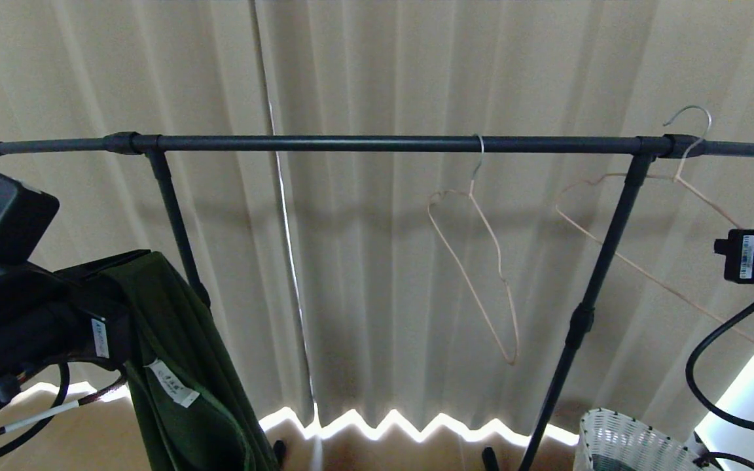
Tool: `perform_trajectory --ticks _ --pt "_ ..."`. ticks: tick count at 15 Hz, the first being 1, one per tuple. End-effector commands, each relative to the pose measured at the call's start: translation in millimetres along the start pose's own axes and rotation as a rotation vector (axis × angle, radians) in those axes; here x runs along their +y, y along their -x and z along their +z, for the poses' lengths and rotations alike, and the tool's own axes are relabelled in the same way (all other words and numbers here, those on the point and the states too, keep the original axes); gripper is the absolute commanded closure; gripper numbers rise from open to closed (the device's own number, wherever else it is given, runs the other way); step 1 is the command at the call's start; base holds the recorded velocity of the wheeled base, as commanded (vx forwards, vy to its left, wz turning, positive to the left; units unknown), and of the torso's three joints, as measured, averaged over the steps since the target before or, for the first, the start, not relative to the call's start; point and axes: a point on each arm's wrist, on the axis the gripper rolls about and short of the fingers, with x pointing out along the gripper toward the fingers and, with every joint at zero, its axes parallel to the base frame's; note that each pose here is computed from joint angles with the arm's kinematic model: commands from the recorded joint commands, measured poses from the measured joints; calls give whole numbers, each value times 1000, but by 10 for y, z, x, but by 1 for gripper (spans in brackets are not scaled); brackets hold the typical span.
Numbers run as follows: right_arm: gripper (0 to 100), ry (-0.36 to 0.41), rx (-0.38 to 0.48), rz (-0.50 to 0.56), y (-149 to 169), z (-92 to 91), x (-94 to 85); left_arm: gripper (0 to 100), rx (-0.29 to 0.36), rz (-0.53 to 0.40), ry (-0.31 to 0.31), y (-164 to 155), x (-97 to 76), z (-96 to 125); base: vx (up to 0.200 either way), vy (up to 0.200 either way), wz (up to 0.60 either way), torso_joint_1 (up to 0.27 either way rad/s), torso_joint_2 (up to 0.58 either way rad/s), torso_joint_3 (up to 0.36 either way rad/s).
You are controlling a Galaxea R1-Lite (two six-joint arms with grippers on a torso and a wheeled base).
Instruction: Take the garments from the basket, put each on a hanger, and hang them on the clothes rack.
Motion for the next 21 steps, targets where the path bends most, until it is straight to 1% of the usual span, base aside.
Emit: perform_trajectory --ticks 1,6,9,10,13,18,21 --pt "100 -6 -27 2 124 -11 -30 100 -2 1 0 -4 1 5 0 0 0 0 0 0" --pt "100 -9 -48 3 303 -103 -79 100 2 3 -2 -9 2 -2 0 0 0 0 0 0" --pt "100 1 -52 5 406 -195 -107 100 10 0 -4 -23 -5 -15 -200 0 0 12 4 5" --pt "100 29 -52 4 435 -232 -117 100 9 1 -3 -27 -4 -8 -200 0 0 7 2 7" --pt "100 46 -49 3 470 -285 -129 100 8 1 -9 -19 -2 -9 -200 0 0 -9 -1 2" --pt "100 51 -45 3 487 -319 -135 100 11 2 -10 -27 -3 -13 -200 0 0 0 0 1" --pt "100 51 -45 3 487 -319 -135 100 20 29 -9 -36 42 -27 -200 0 0 1 2 2"
